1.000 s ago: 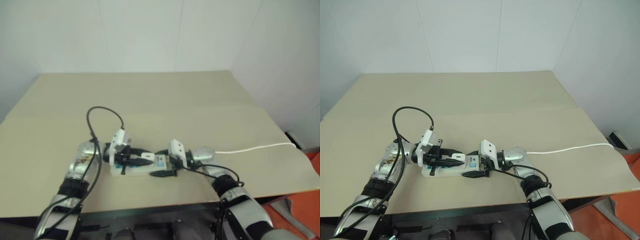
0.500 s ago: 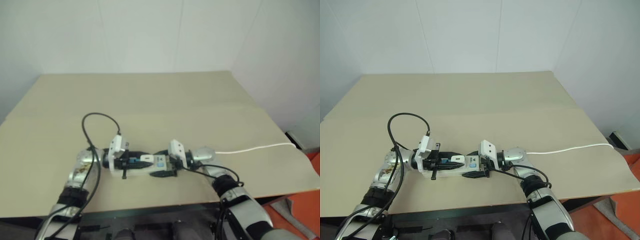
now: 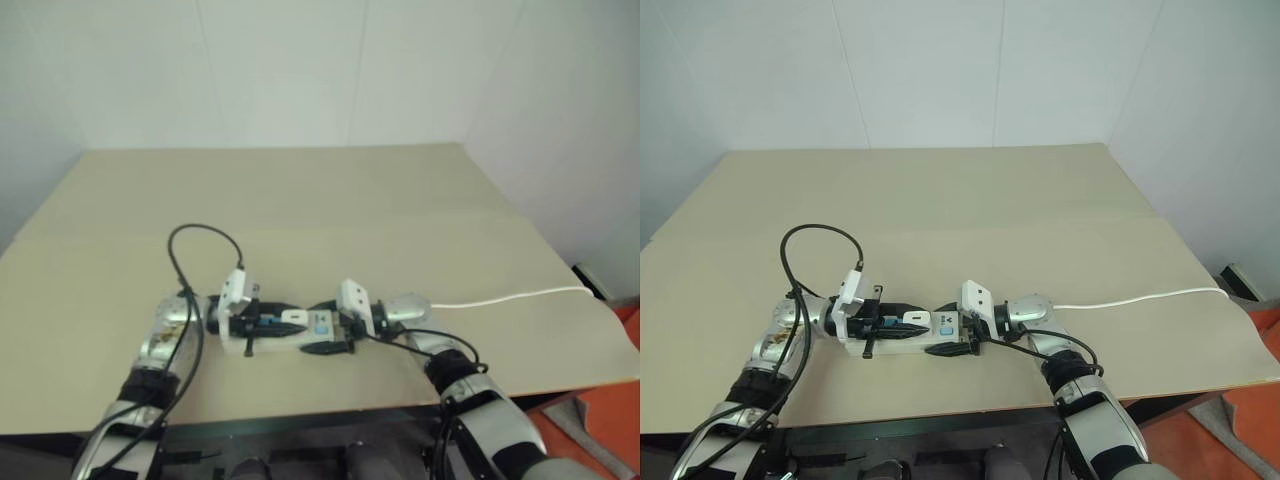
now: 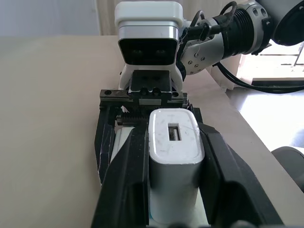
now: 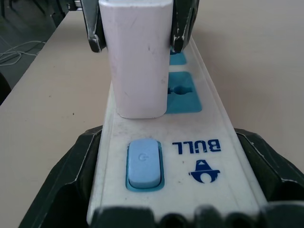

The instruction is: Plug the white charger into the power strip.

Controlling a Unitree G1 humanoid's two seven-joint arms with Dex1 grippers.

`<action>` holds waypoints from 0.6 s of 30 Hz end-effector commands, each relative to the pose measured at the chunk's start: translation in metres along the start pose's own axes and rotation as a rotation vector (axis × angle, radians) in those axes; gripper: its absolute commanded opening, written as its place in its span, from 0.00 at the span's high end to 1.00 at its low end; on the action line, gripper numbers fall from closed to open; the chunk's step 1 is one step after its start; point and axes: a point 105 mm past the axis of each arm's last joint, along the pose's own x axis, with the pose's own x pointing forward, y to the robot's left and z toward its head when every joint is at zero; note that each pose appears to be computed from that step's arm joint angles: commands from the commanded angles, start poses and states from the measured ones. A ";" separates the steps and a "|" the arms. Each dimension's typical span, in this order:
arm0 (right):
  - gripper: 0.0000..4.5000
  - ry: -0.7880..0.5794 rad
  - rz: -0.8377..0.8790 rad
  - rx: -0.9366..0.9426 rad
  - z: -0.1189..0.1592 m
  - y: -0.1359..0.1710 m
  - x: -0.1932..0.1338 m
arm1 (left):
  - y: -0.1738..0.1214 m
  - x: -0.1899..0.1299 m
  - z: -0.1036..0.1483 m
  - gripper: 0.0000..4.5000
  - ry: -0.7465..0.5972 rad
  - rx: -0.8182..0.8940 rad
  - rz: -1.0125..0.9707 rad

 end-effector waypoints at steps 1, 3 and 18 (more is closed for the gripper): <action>0.24 0.020 0.016 -0.002 -0.002 0.002 -0.002 | -0.004 -0.004 -0.018 0.42 0.058 -0.070 0.018; 0.24 0.017 0.014 -0.005 -0.002 0.002 -0.001 | -0.001 -0.006 -0.009 0.27 0.030 -0.046 0.041; 0.00 -0.007 -0.034 -0.012 0.002 -0.004 0.001 | -0.019 -0.073 0.077 0.00 0.096 0.102 0.025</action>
